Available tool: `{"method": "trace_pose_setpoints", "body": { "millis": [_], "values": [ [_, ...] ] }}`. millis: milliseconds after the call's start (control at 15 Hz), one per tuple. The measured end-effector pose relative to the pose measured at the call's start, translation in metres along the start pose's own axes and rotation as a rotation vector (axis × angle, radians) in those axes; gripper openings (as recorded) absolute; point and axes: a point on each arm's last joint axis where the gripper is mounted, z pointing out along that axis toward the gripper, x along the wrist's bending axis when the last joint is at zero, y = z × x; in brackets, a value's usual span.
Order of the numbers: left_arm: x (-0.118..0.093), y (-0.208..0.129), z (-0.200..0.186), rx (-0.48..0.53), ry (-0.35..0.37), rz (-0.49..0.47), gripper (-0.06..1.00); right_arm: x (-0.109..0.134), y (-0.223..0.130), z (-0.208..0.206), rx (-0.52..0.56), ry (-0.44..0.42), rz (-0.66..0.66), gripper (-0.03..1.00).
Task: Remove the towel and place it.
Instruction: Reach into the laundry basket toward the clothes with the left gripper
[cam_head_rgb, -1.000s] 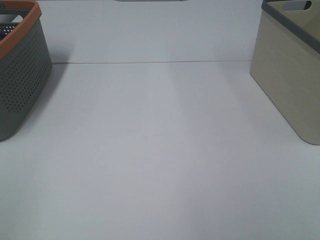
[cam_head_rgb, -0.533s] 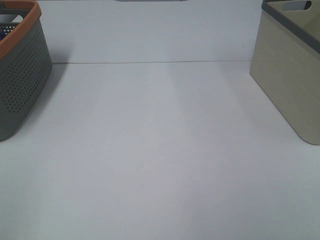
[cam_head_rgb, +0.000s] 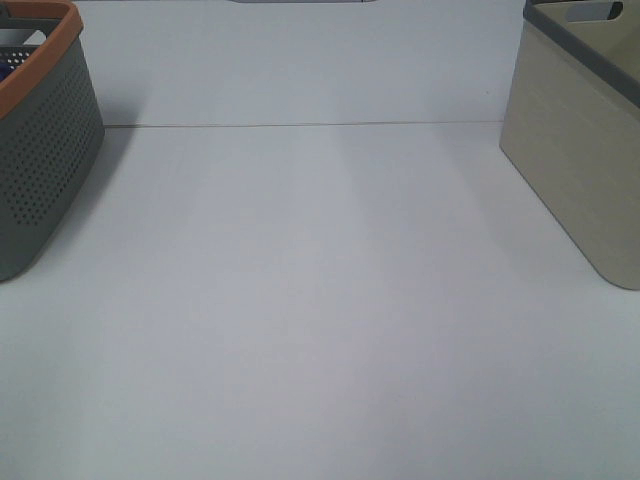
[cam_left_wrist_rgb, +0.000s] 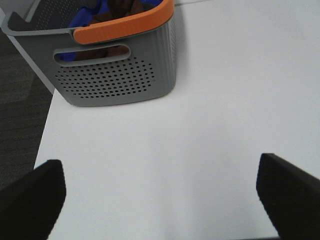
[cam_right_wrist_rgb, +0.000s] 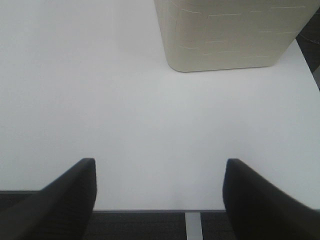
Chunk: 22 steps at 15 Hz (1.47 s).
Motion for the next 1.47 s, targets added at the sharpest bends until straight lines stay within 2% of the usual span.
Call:
{"method": "trace_pose_setpoints", "body": {
  "millis": [200, 267, 467, 667, 800, 867, 933, 1133, 1467],
  "values": [
    [0.008, 0.046, 0.002, 0.118, -0.022, 0.013, 0.99, 0.0, 0.0, 0.0, 0.0, 0.0, 0.0, 0.62],
    [0.015, 0.086, 0.014, 0.199, -0.036, -0.001, 0.99, 0.0, 0.0, 0.0, 0.0, 0.0, 0.0, 0.62],
    [0.024, 0.135, 0.038, 0.254, -0.044, -0.014, 0.99, 0.0, 0.0, 0.0, 0.0, 0.0, 0.0, 0.62],
    [0.034, 0.184, 0.079, 0.305, -0.049, -0.016, 0.99, 0.0, 0.0, 0.0, 0.0, 0.0, 0.0, 0.62],
    [0.041, 0.204, 0.104, 0.335, -0.026, 0.0, 0.99, 0.0, 0.0, 0.0, 0.0, 0.0, 0.0, 0.62],
    [0.045, 0.214, 0.122, 0.362, -0.005, 0.019, 0.99, 0.0, 0.0, 0.0, 0.0, 0.0, 0.0, 0.62],
    [0.053, 0.229, 0.163, 0.417, 0.025, 0.061, 0.99, 0.0, 0.0, 0.0, 0.0, 0.0, 0.0, 0.62],
    [0.071, 0.24, 0.227, 0.495, 0.032, 0.104, 0.99, 0.0, 0.0, 0.0, 0.0, 0.0, 0.0, 0.62],
    [0.109, 0.222, 0.32, 0.554, -0.034, 0.044, 0.99, 0.0, 0.0, 0.0, 0.0, 0.0, 0.0, 0.62]
  ]
}}
